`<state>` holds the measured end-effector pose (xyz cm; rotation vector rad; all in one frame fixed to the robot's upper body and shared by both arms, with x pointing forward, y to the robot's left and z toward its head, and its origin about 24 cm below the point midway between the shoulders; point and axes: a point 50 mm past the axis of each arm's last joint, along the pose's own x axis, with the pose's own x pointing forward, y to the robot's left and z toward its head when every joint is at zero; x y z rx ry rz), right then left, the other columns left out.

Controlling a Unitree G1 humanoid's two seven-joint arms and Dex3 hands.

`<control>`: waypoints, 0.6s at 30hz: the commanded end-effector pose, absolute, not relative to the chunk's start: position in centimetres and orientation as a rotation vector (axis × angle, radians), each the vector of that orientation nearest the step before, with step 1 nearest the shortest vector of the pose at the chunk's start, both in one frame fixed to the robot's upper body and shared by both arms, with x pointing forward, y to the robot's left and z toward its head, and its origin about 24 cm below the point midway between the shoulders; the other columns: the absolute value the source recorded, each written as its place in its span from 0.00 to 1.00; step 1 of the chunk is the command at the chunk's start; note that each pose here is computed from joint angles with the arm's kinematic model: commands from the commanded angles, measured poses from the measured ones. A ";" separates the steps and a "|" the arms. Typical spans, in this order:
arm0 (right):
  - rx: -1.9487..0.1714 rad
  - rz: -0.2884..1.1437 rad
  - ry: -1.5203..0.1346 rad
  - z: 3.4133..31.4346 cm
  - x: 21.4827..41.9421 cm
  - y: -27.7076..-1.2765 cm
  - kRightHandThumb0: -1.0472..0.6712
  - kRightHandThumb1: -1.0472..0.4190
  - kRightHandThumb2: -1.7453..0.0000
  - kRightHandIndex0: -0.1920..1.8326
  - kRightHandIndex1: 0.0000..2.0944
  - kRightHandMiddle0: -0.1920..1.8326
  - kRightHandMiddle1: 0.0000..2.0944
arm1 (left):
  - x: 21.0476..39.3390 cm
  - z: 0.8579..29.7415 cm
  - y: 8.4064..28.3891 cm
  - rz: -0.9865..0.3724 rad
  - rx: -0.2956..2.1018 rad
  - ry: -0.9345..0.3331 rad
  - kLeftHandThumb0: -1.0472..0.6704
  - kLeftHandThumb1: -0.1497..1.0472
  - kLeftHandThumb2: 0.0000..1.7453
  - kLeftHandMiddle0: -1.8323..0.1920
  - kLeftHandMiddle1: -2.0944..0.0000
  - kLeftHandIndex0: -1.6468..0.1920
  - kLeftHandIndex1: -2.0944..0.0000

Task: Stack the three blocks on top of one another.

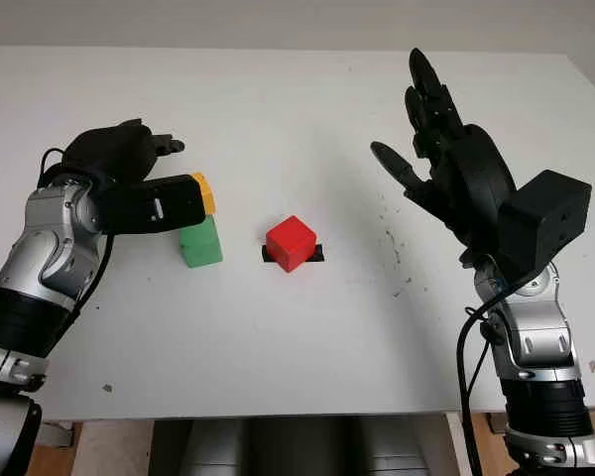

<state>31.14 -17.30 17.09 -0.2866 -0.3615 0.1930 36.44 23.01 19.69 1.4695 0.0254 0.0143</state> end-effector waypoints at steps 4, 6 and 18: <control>-0.284 0.184 -0.387 17.5 30.8 -17.3 0.22 0.00 0.89 0.05 0.03 0.08 0.04 | 37.0 19.8 22.3 0.008 1.456 0.011 0.18 0.89 0.03 0.88 0.97 0.67 0.94; -0.278 0.180 -0.385 17.6 30.8 -17.4 0.23 0.00 0.89 0.05 0.03 0.08 0.04 | 37.1 19.6 22.1 0.000 1.455 0.030 0.18 0.89 0.03 0.88 0.97 0.68 0.94; -0.285 0.159 -0.381 17.4 30.6 -17.5 0.22 0.00 0.90 0.05 0.03 0.09 0.04 | 37.7 18.3 22.1 0.000 1.480 0.056 0.17 0.89 0.03 0.86 0.97 0.64 0.94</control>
